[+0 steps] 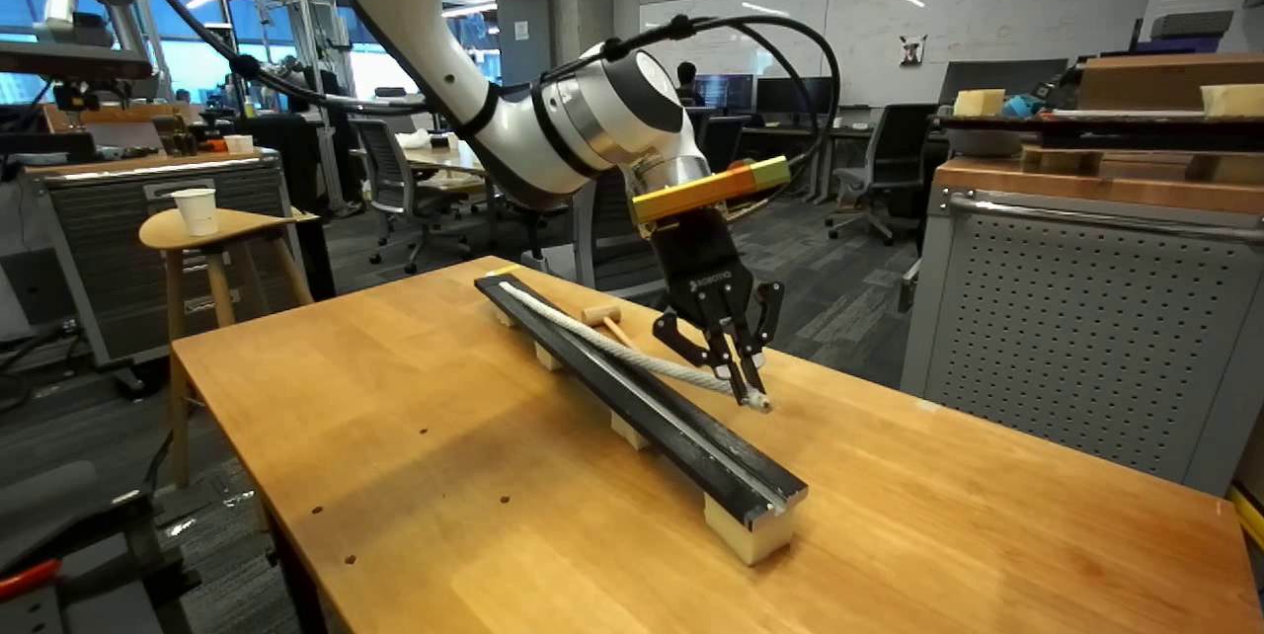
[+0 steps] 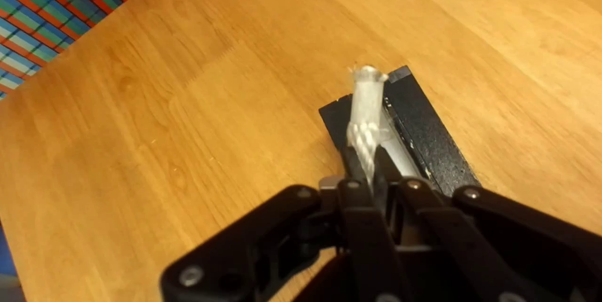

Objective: Align the rope with the black object.

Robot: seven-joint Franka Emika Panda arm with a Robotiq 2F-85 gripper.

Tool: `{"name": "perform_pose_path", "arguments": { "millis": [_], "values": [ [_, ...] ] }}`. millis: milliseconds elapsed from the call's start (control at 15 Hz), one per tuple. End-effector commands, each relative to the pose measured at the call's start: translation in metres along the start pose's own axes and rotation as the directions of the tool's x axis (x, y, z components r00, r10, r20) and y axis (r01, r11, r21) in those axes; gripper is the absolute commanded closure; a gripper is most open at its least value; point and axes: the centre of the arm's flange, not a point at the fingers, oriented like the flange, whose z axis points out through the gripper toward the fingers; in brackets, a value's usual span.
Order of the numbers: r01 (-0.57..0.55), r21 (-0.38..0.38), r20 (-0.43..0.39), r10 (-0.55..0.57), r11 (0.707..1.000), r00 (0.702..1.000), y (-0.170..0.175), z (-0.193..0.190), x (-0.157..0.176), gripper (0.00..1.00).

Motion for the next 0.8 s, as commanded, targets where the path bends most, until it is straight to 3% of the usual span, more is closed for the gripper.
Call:
{"name": "perform_pose_path", "arguments": {
  "millis": [0,733],
  "values": [
    [-0.053,0.006,-0.027,0.053,0.999,0.998,-0.002,0.011,0.006,0.97],
    [-0.145,0.052,-0.048,0.148,0.988,0.988,-0.004,0.030,-0.012,0.97]
  ]
}}
